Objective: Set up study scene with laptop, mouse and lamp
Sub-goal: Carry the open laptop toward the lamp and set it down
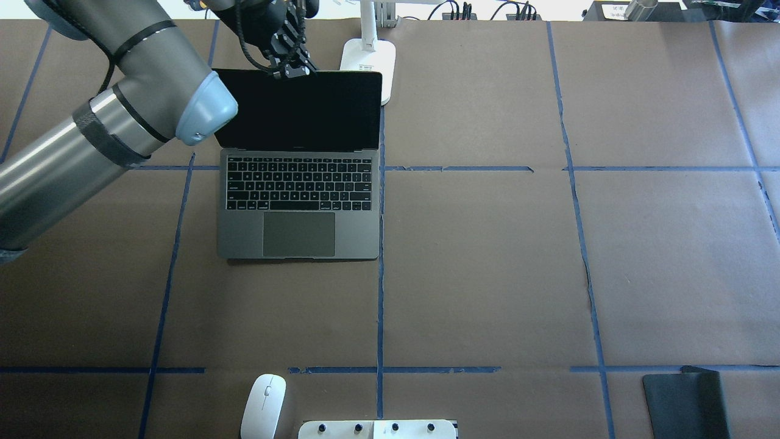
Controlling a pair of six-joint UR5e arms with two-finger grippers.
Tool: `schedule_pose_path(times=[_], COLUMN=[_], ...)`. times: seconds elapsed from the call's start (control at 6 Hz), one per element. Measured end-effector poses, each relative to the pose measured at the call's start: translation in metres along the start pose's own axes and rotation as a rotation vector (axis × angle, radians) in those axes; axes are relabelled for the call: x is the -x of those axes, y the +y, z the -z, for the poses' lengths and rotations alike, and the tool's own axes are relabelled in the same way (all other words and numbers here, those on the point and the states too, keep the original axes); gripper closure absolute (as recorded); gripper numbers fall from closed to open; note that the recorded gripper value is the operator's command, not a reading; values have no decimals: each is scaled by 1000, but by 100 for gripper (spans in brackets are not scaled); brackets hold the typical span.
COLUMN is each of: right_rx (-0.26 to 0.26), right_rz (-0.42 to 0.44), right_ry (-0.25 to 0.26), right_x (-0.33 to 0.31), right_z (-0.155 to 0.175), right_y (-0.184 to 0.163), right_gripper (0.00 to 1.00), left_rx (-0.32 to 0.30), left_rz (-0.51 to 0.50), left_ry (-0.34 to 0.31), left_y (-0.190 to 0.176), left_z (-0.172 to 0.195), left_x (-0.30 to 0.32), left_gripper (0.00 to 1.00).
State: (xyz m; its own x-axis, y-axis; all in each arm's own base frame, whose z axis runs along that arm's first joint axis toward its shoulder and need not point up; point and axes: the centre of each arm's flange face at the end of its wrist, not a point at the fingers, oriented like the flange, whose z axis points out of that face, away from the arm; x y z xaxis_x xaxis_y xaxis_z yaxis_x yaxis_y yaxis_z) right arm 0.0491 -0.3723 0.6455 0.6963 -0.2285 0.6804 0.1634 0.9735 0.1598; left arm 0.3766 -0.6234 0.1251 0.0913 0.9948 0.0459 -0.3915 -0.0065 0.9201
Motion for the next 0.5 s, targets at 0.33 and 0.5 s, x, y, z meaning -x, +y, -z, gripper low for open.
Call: schedule_pose_path(times=[0.33,0.5], right_rx=[-1,-2], right_rz=[1,2], right_ry=[0,0], right_x=[1,1], right_z=[1,1], right_y=[0,0], right_gripper=[0,0], left_rx=[6,5], left_rz=[48,69], left_ry=[-38,-41], left_y=[-6,-3], left_z=[-17,-21], left_x=[1,2], left_gripper=[82,66])
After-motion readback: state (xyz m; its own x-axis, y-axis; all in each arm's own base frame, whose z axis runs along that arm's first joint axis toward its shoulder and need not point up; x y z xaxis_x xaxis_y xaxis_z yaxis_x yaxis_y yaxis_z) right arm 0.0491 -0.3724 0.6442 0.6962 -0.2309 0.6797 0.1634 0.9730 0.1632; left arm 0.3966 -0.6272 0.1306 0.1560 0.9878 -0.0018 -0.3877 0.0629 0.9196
